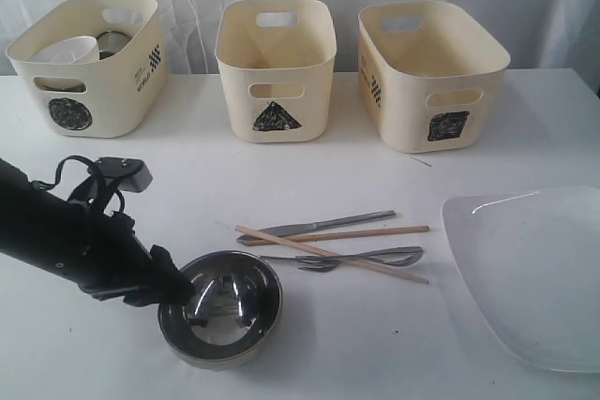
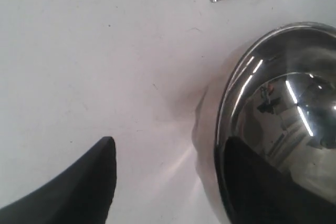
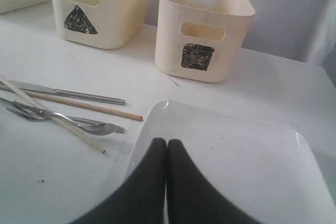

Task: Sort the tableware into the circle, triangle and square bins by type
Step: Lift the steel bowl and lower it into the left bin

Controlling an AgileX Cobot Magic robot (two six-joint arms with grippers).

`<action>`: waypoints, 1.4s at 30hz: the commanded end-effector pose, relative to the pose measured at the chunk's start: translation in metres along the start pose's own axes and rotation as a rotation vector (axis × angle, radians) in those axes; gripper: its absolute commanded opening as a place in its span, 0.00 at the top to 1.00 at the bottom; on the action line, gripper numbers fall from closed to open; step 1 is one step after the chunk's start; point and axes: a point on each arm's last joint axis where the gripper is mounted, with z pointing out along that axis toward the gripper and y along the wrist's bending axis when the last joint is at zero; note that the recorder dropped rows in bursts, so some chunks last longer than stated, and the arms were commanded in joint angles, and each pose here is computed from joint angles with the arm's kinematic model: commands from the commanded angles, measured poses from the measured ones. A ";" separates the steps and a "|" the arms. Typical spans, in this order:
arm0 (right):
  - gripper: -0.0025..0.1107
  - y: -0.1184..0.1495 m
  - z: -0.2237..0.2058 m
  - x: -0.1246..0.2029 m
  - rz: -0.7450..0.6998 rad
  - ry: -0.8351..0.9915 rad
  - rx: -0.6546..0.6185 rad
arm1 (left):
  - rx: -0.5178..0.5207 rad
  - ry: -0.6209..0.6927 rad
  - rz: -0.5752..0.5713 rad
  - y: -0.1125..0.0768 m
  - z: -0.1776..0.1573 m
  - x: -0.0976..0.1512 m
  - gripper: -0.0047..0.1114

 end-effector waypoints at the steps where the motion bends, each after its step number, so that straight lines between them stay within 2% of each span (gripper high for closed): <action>1: 0.98 0.000 0.000 0.001 0.004 -0.009 -0.002 | 0.037 0.039 0.002 -0.010 0.012 0.005 0.43; 6: 0.98 0.000 0.000 0.001 0.004 -0.009 -0.002 | 0.008 0.028 0.022 -0.017 0.020 0.003 0.51; 9: 0.98 0.000 0.000 0.001 0.004 -0.009 -0.002 | 0.006 0.022 0.019 -0.019 0.020 0.003 0.69; 12: 0.98 0.000 0.000 0.001 0.004 -0.009 -0.002 | 0.005 0.016 0.024 -0.020 0.019 0.002 0.93; 14: 0.98 0.000 0.000 0.001 0.004 -0.009 -0.002 | -0.005 -0.013 0.060 -0.023 0.010 -0.002 0.96; 15: 0.98 0.000 0.000 0.001 0.004 -0.009 -0.002 | -0.015 -0.041 0.087 -0.025 0.002 -0.007 0.96; 16: 0.98 0.000 0.000 0.001 0.004 -0.009 -0.002 | -0.048 -0.124 0.169 -0.033 -0.020 -0.022 0.96; 18: 0.98 0.000 0.000 0.001 0.004 -0.009 -0.002 | -0.120 -0.245 0.239 -0.038 -0.045 -0.040 0.96; 21: 0.98 0.000 0.000 0.001 0.004 -0.009 -0.002 | -0.260 -0.466 0.253 -0.033 -0.091 -0.071 0.96; 23: 0.98 0.000 0.000 0.001 0.004 -0.009 -0.002 | -0.364 -0.602 0.200 -0.017 -0.123 -0.093 0.96; 24: 0.98 0.000 0.000 0.001 0.004 -0.009 -0.002 | -0.444 -0.704 0.144 0.001 -0.151 -0.113 0.96; 27: 0.98 0.000 0.000 0.001 0.004 -0.009 -0.002 | -0.550 -0.800 0.104 0.036 -0.187 -0.143 0.96; 30: 0.98 0.000 0.000 0.001 0.004 -0.009 -0.002 | -0.623 -0.858 0.086 0.074 -0.207 -0.174 0.96; 32: 0.98 0.000 0.000 0.001 0.004 -0.009 -0.002 | -0.654 -0.874 0.085 0.096 -0.207 -0.192 0.96; 35: 0.98 0.000 0.000 0.001 0.004 -0.009 -0.002 | -0.698 -0.860 0.085 0.138 -0.189 -0.215 0.96; 39: 0.98 0.000 0.000 0.001 0.004 -0.009 -0.002 | -0.724 -0.817 0.090 0.177 -0.162 -0.224 0.96; 42: 0.98 0.000 0.000 0.001 0.004 -0.009 -0.002 | -0.727 -0.787 0.067 0.199 -0.148 -0.221 0.96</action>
